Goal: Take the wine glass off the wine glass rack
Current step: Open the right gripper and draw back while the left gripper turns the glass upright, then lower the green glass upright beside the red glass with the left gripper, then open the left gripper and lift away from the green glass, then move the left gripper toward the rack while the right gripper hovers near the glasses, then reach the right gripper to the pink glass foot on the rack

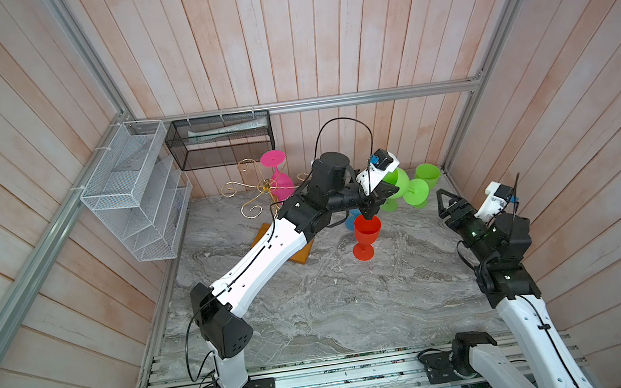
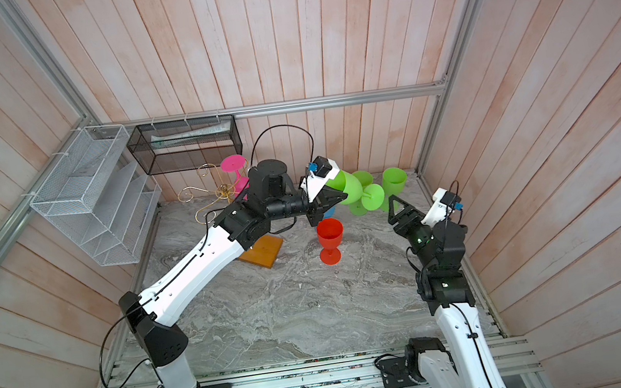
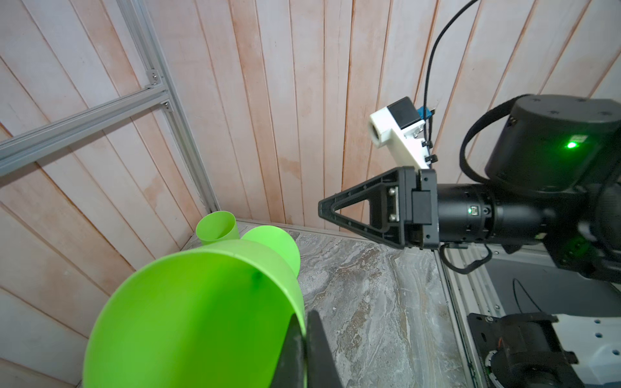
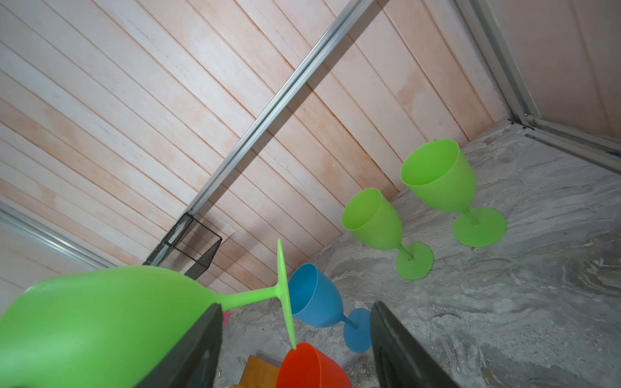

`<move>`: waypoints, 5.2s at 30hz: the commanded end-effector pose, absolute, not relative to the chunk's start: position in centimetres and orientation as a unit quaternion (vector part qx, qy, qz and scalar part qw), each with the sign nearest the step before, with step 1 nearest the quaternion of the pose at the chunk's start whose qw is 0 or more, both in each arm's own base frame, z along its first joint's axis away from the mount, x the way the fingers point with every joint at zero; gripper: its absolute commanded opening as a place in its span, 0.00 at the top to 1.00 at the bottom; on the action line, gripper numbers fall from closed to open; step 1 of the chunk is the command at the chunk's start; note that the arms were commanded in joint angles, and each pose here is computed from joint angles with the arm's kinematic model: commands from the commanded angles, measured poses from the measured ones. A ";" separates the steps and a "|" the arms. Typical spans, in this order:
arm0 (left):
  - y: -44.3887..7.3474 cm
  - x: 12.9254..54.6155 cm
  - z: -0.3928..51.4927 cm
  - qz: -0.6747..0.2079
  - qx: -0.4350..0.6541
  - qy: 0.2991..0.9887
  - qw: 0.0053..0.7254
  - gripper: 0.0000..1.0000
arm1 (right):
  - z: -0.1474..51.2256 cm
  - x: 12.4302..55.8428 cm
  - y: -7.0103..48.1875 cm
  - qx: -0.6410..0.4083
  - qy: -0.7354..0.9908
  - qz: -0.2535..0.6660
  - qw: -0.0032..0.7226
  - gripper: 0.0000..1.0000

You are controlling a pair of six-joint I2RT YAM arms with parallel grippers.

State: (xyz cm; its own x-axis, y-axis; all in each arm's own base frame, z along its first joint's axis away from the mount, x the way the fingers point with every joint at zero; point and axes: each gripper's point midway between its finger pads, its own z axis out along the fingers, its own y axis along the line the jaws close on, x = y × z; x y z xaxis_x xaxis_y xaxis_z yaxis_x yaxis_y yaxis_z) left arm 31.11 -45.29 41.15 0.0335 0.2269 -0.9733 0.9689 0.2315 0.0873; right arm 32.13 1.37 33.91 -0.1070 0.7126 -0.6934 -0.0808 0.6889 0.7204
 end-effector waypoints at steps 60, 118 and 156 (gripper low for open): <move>-34.4 30.9 18.0 -0.066 0.372 0.889 0.258 1.00 | 32.7 37.3 2.7 0.203 0.718 0.251 0.616 0.11; -7.8 36.2 34.8 0.116 0.035 0.898 0.423 0.17 | 39.1 37.7 28.0 -0.129 0.743 0.288 0.590 0.12; 3.8 38.6 37.0 0.137 -0.121 0.871 0.455 0.18 | 37.7 39.7 36.2 -0.153 0.751 0.344 0.542 0.17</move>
